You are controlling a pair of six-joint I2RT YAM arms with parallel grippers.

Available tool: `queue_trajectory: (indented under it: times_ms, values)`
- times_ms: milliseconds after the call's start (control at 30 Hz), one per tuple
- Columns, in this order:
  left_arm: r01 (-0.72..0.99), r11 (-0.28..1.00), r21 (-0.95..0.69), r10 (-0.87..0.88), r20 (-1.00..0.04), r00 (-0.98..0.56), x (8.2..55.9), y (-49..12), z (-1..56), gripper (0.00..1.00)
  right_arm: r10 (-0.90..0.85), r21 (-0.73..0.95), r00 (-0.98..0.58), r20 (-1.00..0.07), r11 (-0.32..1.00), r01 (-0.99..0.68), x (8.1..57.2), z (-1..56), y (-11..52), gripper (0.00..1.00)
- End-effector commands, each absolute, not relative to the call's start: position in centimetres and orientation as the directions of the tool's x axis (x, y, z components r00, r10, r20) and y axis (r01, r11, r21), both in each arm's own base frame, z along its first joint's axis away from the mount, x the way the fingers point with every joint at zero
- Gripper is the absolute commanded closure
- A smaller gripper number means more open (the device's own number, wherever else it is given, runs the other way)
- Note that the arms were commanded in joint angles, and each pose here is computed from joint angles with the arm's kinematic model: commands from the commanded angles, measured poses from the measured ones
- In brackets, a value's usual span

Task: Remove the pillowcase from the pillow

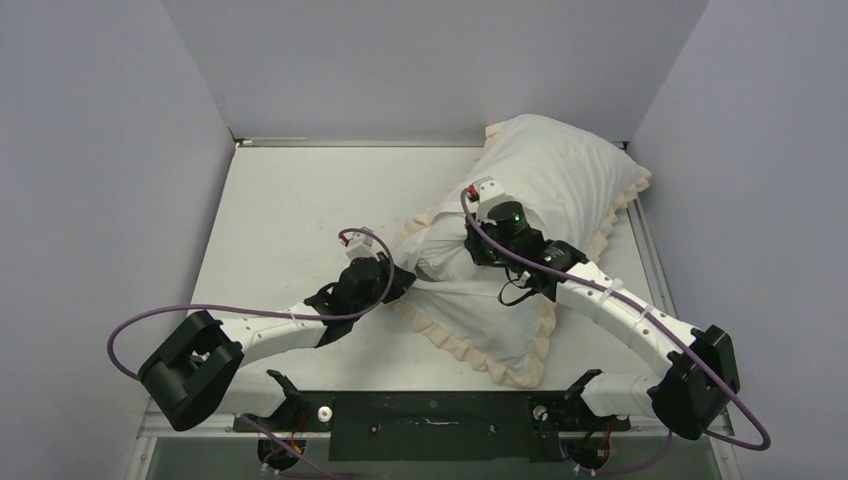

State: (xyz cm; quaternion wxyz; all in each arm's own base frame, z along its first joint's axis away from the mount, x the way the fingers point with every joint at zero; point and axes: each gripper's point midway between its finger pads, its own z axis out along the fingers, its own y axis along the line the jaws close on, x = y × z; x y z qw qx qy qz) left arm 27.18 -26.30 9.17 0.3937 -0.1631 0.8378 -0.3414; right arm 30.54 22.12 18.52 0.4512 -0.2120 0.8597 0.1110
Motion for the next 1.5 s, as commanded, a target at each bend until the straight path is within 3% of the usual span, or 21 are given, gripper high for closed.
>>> queue_trajectory:
  times_ms: [0, 233, 467, 600, 800, 933, 1067, 1267, 1367, 1467]
  values:
    - [-0.159, 0.856, -0.492, -0.455, -0.57, -0.684, 25.3, -20.2, 2.6, 1.0, -0.025, 0.111, -0.349, -0.937, 0.924, -0.366, 33.1, 25.5, 19.1, 0.95]
    - [-0.198, 0.849, -0.489, -0.48, -0.562, -0.674, 25.8, -18.2, 2.3, 1.0, 0.149, 0.256, -0.298, -0.943, 0.895, -0.365, 32.8, 27.9, 15.9, 0.95]
    - [-0.24, 0.831, -0.502, -0.523, -0.559, -0.643, 27.0, -15.8, 2.7, 1.0, 0.172, 0.297, -0.311, -0.935, 0.859, -0.418, 32.5, 28.0, 16.0, 0.95]
    - [-0.198, 0.841, -0.504, -0.497, -0.573, -0.651, 27.6, -16.5, 3.3, 1.0, 0.177, 0.338, -0.331, -0.927, 0.777, -0.531, 31.9, 28.5, 18.4, 0.95]
    - [-0.068, 0.867, -0.494, -0.428, -0.667, -0.61, 29.4, -18.0, 7.2, 1.0, 0.232, 0.415, -0.353, -0.906, 0.644, -0.643, 32.7, 30.6, 22.3, 0.95]
    - [0.032, 0.89, -0.456, -0.371, -0.761, -0.532, 30.0, -19.1, 11.8, 0.99, 0.184, 0.364, -0.328, -0.927, 0.656, -0.661, 33.8, 30.8, 25.9, 0.95]
    - [0.054, 0.908, -0.416, -0.342, -0.808, -0.48, 30.0, -19.1, 14.8, 0.83, 0.167, 0.341, -0.311, -0.936, 0.654, -0.675, 35.1, 30.9, 29.9, 0.95]
    - [0.045, 0.91, -0.412, -0.354, -0.829, -0.434, 29.1, -17.6, 17.8, 0.38, 0.107, 0.308, -0.327, -0.939, 0.684, -0.661, 38.7, 28.7, 32.9, 0.95]
    - [0.055, 0.889, -0.455, -0.389, -0.814, -0.432, 28.5, -17.9, 18.7, 0.29, 0.078, 0.307, -0.357, -0.931, 0.694, -0.651, 39.2, 27.4, 33.6, 0.88]
    - [0.073, 0.858, -0.508, -0.432, -0.792, -0.432, 28.0, -18.8, 19.2, 0.24, 0.067, 0.3, -0.361, -0.93, 0.707, -0.641, 38.9, 27.3, 33.3, 0.75]
